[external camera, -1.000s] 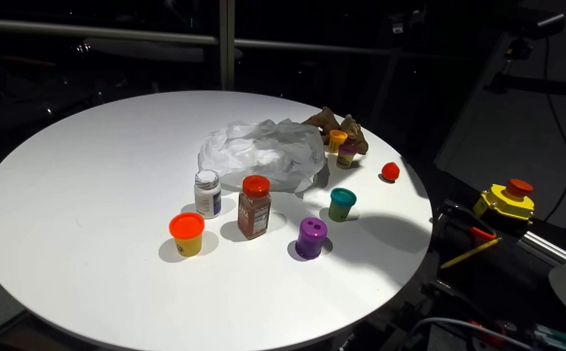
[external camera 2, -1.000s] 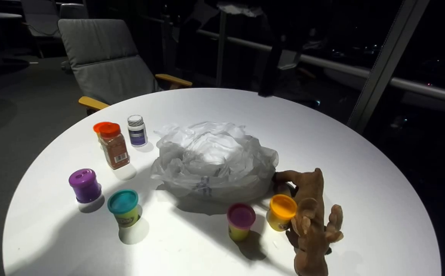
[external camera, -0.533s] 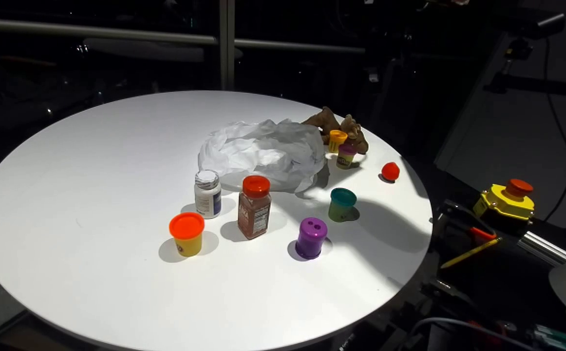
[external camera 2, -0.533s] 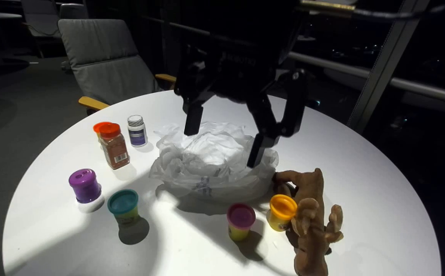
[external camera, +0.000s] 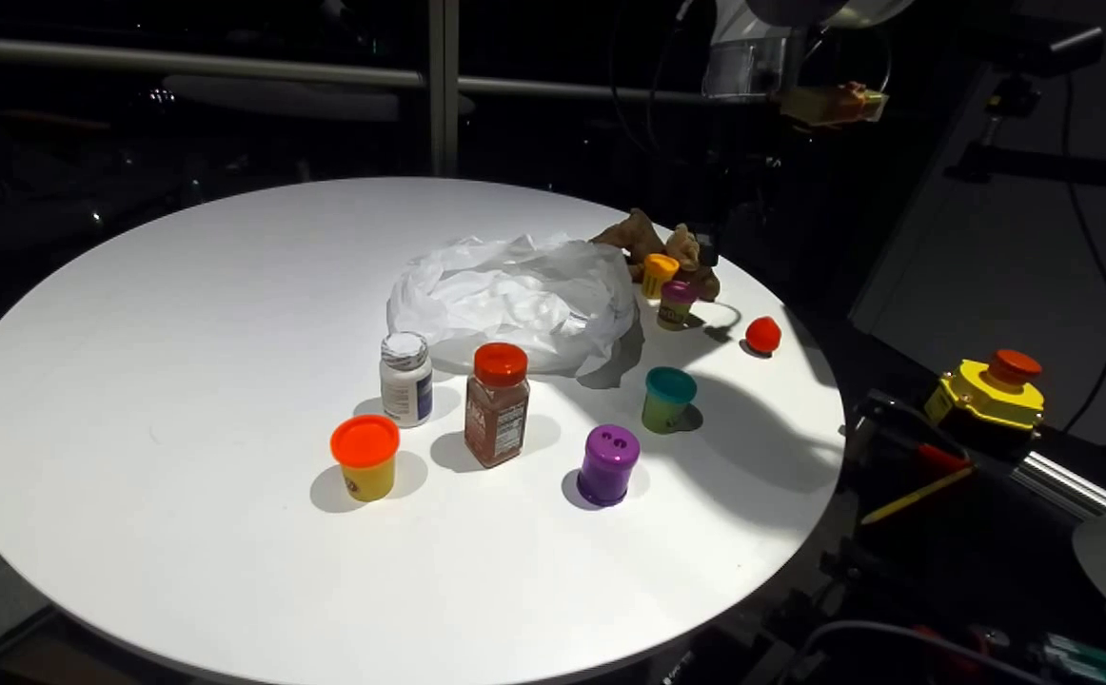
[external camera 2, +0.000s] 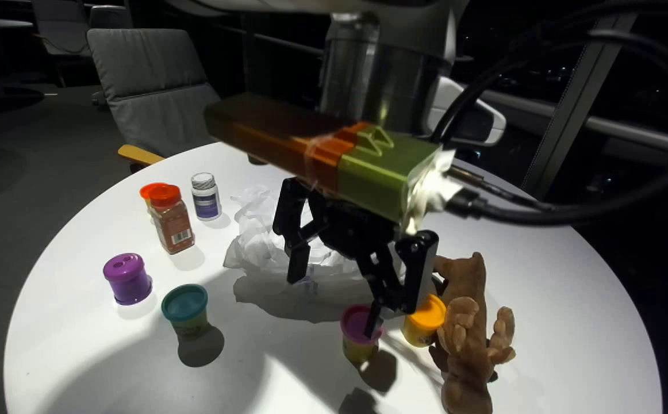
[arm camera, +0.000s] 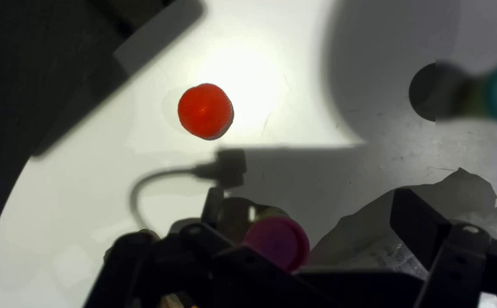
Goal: Put the things on the table into the plastic bag
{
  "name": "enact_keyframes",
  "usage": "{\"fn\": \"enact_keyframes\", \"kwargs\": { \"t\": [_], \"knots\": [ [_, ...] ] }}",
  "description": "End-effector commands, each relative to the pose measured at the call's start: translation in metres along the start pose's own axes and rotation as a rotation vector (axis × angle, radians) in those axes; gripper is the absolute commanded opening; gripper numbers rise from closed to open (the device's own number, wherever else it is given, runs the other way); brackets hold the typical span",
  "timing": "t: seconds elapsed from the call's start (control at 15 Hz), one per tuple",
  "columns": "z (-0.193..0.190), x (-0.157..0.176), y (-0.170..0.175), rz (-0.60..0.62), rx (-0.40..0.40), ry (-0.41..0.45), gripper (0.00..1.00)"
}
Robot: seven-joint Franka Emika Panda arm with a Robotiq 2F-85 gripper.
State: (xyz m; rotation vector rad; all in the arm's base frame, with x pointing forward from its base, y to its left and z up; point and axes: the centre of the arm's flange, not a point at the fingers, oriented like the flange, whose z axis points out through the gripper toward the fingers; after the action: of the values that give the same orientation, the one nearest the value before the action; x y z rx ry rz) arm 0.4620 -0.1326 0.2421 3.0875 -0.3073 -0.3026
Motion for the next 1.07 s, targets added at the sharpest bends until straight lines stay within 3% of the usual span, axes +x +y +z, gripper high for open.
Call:
{"fn": "enact_keyframes", "kwargs": {
  "t": [0.0, 0.8, 0.87, 0.93, 1.0],
  "knots": [
    [0.028, 0.006, 0.000, 0.056, 0.015, 0.101, 1.00],
    [0.077, 0.041, 0.005, 0.221, -0.029, 0.249, 1.00],
    [0.078, 0.042, 0.007, 0.229, -0.029, 0.251, 0.75],
    [0.077, 0.042, 0.009, 0.235, -0.030, 0.248, 0.74],
    [0.076, 0.040, 0.011, 0.240, -0.029, 0.245, 0.66]
  ]
}}
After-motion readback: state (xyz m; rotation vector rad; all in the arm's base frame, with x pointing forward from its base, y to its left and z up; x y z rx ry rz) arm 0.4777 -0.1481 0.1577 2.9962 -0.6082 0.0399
